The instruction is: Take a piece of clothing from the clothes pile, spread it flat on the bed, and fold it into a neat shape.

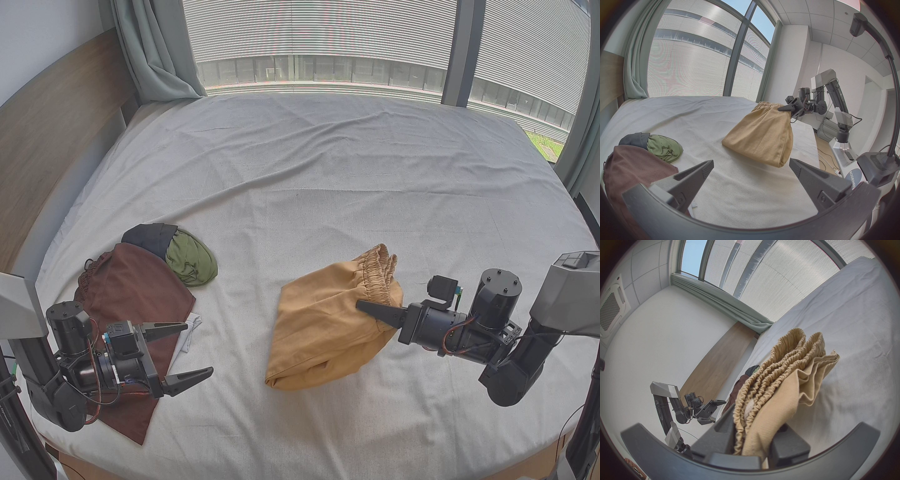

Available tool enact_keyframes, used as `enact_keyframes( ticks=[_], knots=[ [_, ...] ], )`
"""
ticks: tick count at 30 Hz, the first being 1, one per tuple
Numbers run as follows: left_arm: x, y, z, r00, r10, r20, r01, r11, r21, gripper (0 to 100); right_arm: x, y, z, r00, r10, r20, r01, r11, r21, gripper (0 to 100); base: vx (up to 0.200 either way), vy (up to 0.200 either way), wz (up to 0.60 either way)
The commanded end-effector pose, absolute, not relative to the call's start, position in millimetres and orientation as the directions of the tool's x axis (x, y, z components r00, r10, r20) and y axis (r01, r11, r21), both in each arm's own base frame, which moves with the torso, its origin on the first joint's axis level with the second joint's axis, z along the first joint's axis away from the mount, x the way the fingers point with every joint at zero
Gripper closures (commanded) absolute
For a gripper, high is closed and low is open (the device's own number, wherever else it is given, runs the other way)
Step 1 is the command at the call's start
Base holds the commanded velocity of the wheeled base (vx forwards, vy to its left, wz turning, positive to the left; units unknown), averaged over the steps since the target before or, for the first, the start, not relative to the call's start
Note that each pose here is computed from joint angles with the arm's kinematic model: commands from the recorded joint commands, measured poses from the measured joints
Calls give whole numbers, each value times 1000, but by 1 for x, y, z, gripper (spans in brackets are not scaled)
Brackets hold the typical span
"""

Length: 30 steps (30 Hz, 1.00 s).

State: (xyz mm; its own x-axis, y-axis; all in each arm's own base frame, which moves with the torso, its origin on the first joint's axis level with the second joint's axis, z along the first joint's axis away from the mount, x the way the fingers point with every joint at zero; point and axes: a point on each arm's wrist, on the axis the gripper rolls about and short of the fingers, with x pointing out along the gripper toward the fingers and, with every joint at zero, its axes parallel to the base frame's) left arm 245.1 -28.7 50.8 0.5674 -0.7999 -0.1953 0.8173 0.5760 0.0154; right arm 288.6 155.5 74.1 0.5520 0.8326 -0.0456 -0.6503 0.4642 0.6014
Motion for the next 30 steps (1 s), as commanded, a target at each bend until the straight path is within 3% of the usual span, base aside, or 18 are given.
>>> enact_keyframes(
  ticks=[1, 23, 30],
  knots=[
    [245, -29, 51, 567, -800, -195, 817, 576, 15, 0, 292, 155, 83, 554, 832, -12, -670, 455, 586, 100, 0, 0, 0],
    [245, -30, 49, 561, -803, -200, 821, 571, 8, 0, 344, 147, 101, 558, 822, 114, -741, 432, 515, 100, 0, 0, 0],
    [245, -30, 48, 560, -803, -202, 821, 571, 7, 0, 367, 145, 102, 531, 833, 155, -769, 397, 501, 100, 0, 0, 0]
  ],
)
